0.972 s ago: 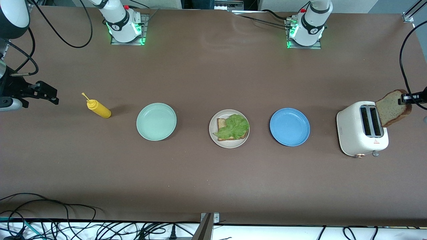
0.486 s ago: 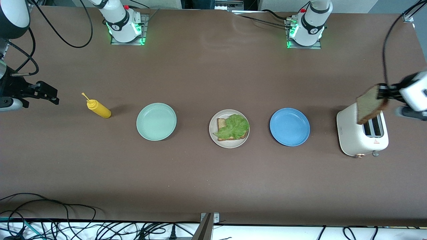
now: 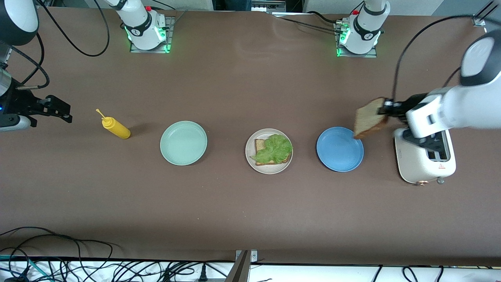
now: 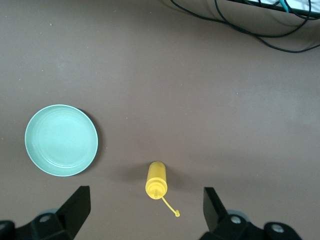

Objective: Make sandwich on beige plate with both arms
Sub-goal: 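Lift the toast with the left gripper and carry it to the beige plate, then lower the toast onto the lettuce and open the left gripper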

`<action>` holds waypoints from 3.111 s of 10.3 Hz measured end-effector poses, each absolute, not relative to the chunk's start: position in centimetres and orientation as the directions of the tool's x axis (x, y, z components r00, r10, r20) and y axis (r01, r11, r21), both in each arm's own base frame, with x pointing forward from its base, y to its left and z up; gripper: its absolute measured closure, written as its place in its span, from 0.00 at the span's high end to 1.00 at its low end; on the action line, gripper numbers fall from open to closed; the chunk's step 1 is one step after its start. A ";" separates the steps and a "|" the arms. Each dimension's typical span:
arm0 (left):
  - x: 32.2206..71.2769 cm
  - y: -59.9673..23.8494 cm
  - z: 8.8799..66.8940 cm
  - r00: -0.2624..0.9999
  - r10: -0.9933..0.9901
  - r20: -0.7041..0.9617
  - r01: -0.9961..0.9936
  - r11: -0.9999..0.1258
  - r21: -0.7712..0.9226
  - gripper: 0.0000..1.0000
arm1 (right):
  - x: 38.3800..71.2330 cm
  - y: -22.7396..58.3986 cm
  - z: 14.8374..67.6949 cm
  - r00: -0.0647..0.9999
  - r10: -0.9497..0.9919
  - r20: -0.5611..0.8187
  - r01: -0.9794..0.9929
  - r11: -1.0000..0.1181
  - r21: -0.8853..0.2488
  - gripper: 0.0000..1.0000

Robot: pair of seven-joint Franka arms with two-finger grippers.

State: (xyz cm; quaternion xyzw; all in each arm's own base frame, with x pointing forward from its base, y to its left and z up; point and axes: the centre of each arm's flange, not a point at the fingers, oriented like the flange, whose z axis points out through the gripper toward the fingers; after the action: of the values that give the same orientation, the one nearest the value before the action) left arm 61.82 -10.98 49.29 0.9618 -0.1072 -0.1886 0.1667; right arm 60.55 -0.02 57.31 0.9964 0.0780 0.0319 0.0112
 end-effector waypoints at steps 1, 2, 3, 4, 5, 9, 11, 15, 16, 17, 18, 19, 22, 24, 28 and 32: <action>62.3 -14.0 48.1 0.909 -0.256 -0.328 -0.107 -0.906 0.408 0.09 | 60.6 0.1 57.3 0.986 0.157 0.062 0.156 -0.987 0.027 1.00; 62.5 -16.8 47.4 0.913 -0.252 -0.322 -0.087 -0.889 0.450 0.09 | 60.6 0.1 57.3 0.986 0.157 0.062 0.156 -0.987 0.027 1.00; 62.6 -19.7 46.9 0.918 -0.253 -0.306 -0.075 -0.867 0.492 0.09 | 60.6 0.1 57.3 0.986 0.157 0.062 0.156 -0.987 0.027 1.00; 62.8 -22.3 45.9 0.922 -0.253 -0.292 -0.063 -0.843 0.534 0.09 | 60.6 0.1 57.3 0.986 0.157 0.062 0.156 -0.987 0.027 1.00; 63.4 -24.1 44.3 0.927 -0.244 -0.285 -0.037 -0.816 0.577 0.09 | 60.6 0.1 57.3 0.986 0.157 0.062 0.156 -0.987 0.027 1.00; 65.4 -26.9 36.5 0.911 -0.222 -0.349 0.129 -0.649 0.749 0.09 | 60.6 0.1 57.3 0.986 0.158 0.061 0.156 -0.987 0.027 1.00; 65.7 -26.9 31.6 0.905 -0.292 -0.309 0.080 -0.596 0.799 0.09 | 60.6 0.1 57.3 0.986 0.158 0.061 0.156 -0.987 0.027 1.00; 65.3 -26.4 21.9 0.893 -0.407 -0.192 -0.004 -0.434 0.901 0.09 | 60.6 0.1 57.2 0.986 0.157 0.061 0.156 -0.988 0.023 1.00; 65.2 -26.1 20.1 0.892 -0.423 -0.157 -0.036 -0.415 0.909 0.09 | 60.6 0.1 57.2 0.986 0.157 0.061 0.155 -0.988 0.023 1.00; 65.1 -25.6 18.7 0.893 -0.427 -0.141 -0.051 -0.407 0.912 0.09 | 60.6 0.1 57.2 0.986 0.157 0.061 0.155 -0.988 0.023 1.00; 64.9 -25.3 17.5 0.892 -0.433 -0.135 -0.057 -0.402 0.914 0.10 | 60.6 0.1 57.2 0.986 0.156 0.061 0.155 -0.988 0.023 1.00; 64.7 -25.3 16.7 0.890 -0.441 -0.121 -0.069 -0.391 0.918 0.19 | 60.6 0.1 57.2 0.986 0.156 0.061 0.155 -0.988 0.023 1.00; 65.0 -24.7 16.4 0.889 -0.453 -0.065 -0.120 -0.366 0.923 0.56 | 60.6 0.1 57.2 0.986 0.156 0.061 0.154 -0.988 0.022 1.00; 65.8 -23.4 17.1 0.897 -0.441 -0.038 -0.141 -0.365 0.920 0.86 | 60.6 0.1 57.2 0.986 0.155 0.061 0.154 -0.988 0.022 1.00; 67.4 -21.5 21.2 0.870 -0.492 0.023 -0.278 -0.452 0.848 1.00 | 60.6 0.1 57.2 0.986 0.155 0.061 0.154 -0.988 0.022 1.00; 66.9 -18.3 30.1 0.824 -0.539 -0.172 -0.359 -0.733 0.578 1.00 | 60.6 0.1 57.2 0.986 0.155 0.061 0.154 -0.988 0.022 1.00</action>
State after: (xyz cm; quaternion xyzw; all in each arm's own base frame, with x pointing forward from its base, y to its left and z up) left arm 66.87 -18.29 30.12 0.9158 -0.2450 -0.1665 0.2711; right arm 60.58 0.15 57.21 0.9965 0.0776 0.0312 0.0085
